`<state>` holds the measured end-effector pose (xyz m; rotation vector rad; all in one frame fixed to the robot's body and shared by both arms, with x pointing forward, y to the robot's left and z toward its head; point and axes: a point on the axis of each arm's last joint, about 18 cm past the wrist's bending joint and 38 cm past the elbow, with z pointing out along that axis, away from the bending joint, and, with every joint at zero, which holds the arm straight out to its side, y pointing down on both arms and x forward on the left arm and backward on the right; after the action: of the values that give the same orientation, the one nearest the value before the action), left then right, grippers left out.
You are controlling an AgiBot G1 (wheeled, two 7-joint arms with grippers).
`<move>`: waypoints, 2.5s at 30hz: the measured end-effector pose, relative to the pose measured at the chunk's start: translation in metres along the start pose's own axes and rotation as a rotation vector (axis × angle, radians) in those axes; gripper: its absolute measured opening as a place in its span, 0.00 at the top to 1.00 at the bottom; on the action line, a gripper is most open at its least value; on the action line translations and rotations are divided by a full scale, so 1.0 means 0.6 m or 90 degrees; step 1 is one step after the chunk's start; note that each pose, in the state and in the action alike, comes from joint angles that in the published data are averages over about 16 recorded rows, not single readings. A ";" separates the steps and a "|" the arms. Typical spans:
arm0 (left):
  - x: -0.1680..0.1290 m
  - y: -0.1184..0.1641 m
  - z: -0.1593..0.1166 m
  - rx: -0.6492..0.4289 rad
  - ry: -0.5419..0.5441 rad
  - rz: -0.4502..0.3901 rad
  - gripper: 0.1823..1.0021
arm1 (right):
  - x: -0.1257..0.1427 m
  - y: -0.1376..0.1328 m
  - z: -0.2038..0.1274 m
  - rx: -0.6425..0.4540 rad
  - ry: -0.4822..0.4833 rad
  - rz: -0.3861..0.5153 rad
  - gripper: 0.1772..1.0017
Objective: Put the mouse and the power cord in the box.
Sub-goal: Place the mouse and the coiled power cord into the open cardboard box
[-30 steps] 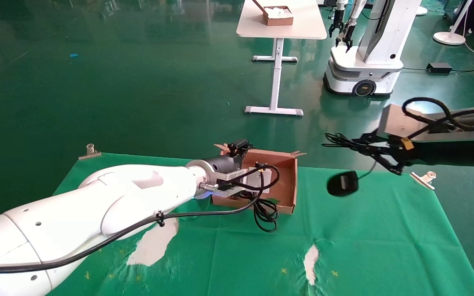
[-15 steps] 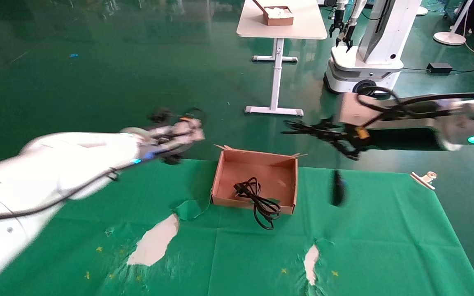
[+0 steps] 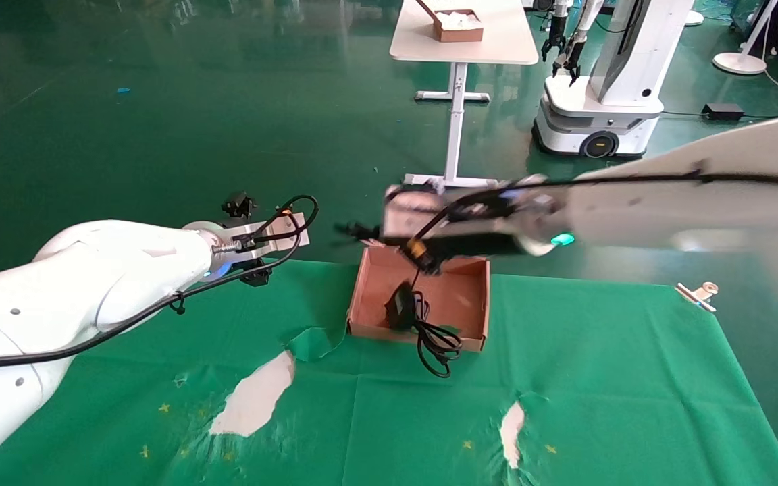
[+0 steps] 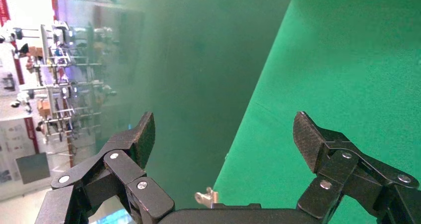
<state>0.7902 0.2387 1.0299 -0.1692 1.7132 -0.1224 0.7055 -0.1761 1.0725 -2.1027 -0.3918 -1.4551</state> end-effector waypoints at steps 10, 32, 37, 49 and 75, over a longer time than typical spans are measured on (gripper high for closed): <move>0.002 -0.004 -0.001 -0.006 -0.003 -0.001 0.00 | -0.021 0.033 0.058 -0.083 -0.006 -0.019 0.95; 0.004 -0.007 -0.003 -0.013 -0.008 -0.001 0.00 | -0.009 0.108 0.065 -0.183 0.053 -0.030 0.95; 0.004 -0.007 -0.003 -0.013 -0.008 -0.001 0.00 | -0.013 0.116 0.069 -0.193 0.056 -0.033 0.95; 0.005 -0.007 -0.003 -0.013 -0.008 -0.001 0.00 | -0.014 0.116 0.068 -0.192 0.055 -0.032 0.85; 0.008 -0.003 -0.007 -0.010 -0.003 -0.006 0.00 | -0.104 0.132 0.000 0.005 0.024 0.220 0.22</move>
<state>0.7856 0.2361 1.0259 -0.1890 1.7092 -0.1154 0.7237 -0.2357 0.9933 -2.0128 -0.0148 -1.2838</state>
